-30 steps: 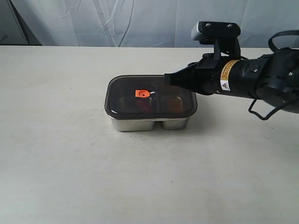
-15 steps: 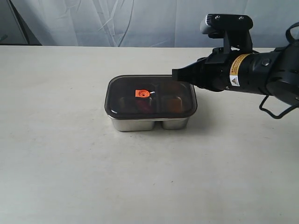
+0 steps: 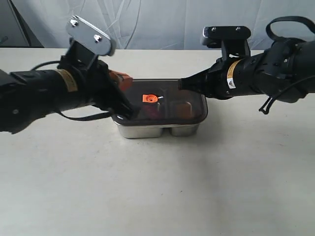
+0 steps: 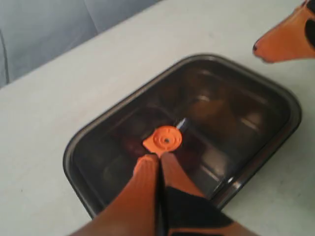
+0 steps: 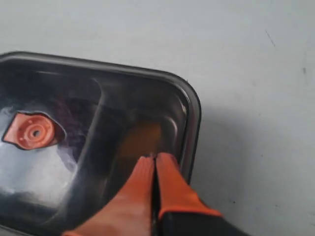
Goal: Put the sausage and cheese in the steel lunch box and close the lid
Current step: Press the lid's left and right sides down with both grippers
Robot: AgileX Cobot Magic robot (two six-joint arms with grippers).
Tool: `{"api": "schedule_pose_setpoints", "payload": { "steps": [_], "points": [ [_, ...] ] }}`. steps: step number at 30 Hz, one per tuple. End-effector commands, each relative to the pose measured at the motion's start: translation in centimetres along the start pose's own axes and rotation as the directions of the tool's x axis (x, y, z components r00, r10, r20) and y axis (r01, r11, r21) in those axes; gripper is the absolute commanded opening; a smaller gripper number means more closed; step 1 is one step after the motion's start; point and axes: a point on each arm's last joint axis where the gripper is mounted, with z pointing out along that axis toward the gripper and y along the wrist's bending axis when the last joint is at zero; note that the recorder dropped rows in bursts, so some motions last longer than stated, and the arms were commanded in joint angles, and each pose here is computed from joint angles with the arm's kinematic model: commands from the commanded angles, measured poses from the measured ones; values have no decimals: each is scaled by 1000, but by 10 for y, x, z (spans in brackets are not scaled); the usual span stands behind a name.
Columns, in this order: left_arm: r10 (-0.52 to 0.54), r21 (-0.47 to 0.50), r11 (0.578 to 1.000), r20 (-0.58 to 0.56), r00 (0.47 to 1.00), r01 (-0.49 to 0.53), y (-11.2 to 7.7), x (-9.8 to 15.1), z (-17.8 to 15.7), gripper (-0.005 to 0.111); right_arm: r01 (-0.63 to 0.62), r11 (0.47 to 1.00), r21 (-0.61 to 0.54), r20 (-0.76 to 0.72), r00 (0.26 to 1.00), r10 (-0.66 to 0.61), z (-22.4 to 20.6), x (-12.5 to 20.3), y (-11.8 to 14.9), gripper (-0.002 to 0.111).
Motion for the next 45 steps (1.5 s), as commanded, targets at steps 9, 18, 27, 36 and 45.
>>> {"api": "schedule_pose_setpoints", "payload": {
  "steps": [9,18,27,36,45],
  "points": [
    [16,-26,999,-106,994,-19,15,22,29,0,-34,987,157,-114,992,52,6,7,-27,-1],
    [17,-30,999,-70,997,-19,16,19,29,0,-30,991,129,-204,977,57,28,25,-25,-1],
    [17,-30,999,-63,998,-19,16,18,29,0,-39,996,83,-176,983,53,37,26,-21,-1],
    [17,-30,999,-67,998,-19,16,19,29,0,-43,997,59,-146,988,51,39,24,-19,-1],
    [26,-26,999,-83,996,-28,15,20,30,0,-9,994,108,-188,982,29,27,22,-24,-1]
  ]
}}
